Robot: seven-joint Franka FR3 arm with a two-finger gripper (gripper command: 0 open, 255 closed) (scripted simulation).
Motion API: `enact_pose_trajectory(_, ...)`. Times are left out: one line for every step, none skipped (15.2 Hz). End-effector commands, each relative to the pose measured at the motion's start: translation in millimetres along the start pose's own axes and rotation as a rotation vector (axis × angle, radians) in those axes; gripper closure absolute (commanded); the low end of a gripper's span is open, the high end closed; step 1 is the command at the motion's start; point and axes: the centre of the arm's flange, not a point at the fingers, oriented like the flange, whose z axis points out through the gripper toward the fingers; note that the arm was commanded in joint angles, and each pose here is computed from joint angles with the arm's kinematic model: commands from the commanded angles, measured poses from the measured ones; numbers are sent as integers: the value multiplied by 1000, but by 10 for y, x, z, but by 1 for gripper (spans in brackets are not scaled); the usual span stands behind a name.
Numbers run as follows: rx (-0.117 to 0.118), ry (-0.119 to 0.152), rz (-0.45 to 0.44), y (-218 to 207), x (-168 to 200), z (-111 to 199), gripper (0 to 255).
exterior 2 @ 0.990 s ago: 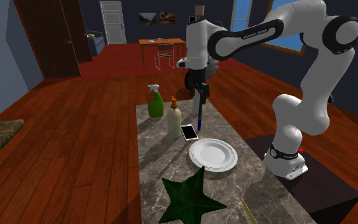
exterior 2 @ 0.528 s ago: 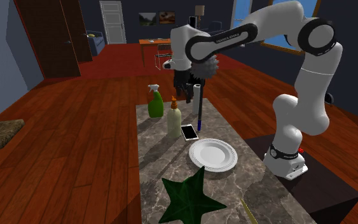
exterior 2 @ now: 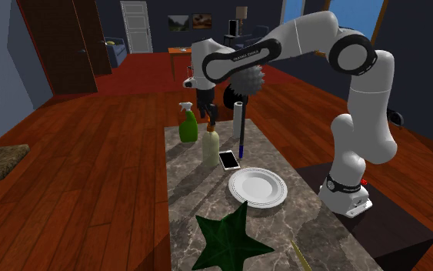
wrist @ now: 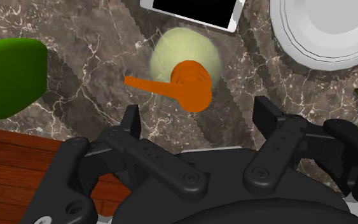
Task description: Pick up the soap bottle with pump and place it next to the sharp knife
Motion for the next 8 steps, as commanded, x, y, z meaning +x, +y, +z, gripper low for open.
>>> enact_pose_trajectory(0,1,-1,14,4,103,0)
enact_pose_trajectory(0,1,-1,14,4,156,0)
enact_pose_trajectory(0,1,-1,14,4,209,0)
enact_pose_trajectory(0,1,-1,14,4,261,0)
enact_pose_trajectory(0,1,-1,13,3,292,0)
enact_pose_trajectory(0,1,-1,14,4,292,0)
enact_pose_trajectory(0,1,-1,14,4,292,0)
enact_pose_trajectory(0,1,-1,14,4,292,0)
